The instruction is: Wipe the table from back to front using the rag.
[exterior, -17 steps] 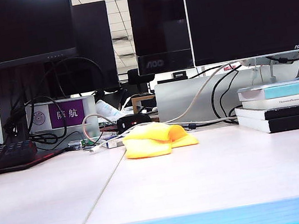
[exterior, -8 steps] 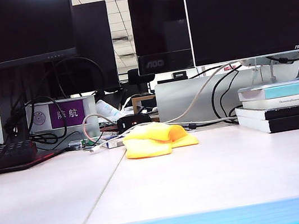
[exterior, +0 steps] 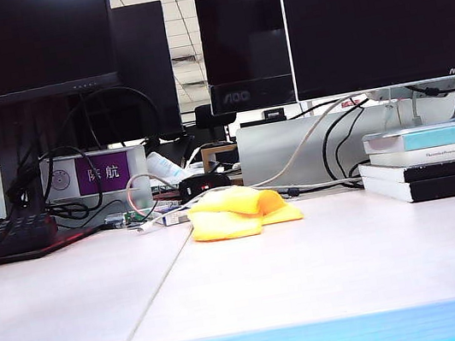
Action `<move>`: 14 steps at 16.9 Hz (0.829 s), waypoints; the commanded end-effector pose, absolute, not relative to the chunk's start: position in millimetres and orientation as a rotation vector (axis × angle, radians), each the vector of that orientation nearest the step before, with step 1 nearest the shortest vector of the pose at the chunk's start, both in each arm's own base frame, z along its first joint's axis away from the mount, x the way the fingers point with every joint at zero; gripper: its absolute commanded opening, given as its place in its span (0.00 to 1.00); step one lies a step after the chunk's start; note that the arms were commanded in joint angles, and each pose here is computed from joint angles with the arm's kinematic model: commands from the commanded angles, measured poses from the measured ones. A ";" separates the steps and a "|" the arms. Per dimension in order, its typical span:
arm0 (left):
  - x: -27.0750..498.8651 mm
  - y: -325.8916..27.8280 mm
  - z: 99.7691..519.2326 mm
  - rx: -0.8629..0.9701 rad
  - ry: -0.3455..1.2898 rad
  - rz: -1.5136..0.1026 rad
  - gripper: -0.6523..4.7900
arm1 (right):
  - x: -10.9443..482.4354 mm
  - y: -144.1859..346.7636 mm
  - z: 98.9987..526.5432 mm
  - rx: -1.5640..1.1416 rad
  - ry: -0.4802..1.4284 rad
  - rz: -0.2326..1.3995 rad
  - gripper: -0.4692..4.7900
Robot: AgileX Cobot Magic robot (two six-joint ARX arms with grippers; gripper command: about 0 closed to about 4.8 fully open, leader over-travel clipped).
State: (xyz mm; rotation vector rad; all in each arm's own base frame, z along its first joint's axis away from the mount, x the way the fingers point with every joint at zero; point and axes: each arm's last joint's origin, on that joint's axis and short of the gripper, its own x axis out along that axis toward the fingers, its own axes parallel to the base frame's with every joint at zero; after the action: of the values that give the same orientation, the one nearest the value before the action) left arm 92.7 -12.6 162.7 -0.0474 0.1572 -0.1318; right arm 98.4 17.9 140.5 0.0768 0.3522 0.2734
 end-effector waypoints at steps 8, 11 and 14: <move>94.3 -1.1 149.0 0.030 0.209 -0.026 0.11 | 98.0 17.9 140.2 0.082 0.351 0.274 0.09; 94.7 -1.2 150.5 0.050 0.188 -0.034 0.11 | 98.0 17.9 140.3 0.081 0.350 0.275 0.09; 94.7 -1.3 150.5 0.050 0.188 -0.034 0.11 | 98.0 17.9 140.2 0.081 0.350 0.275 0.09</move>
State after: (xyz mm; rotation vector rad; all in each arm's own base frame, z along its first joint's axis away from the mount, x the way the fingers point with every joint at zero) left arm 94.8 -1.2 152.1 0.0480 0.1804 -0.0288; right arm 98.2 17.9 141.1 0.0771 0.3446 0.2738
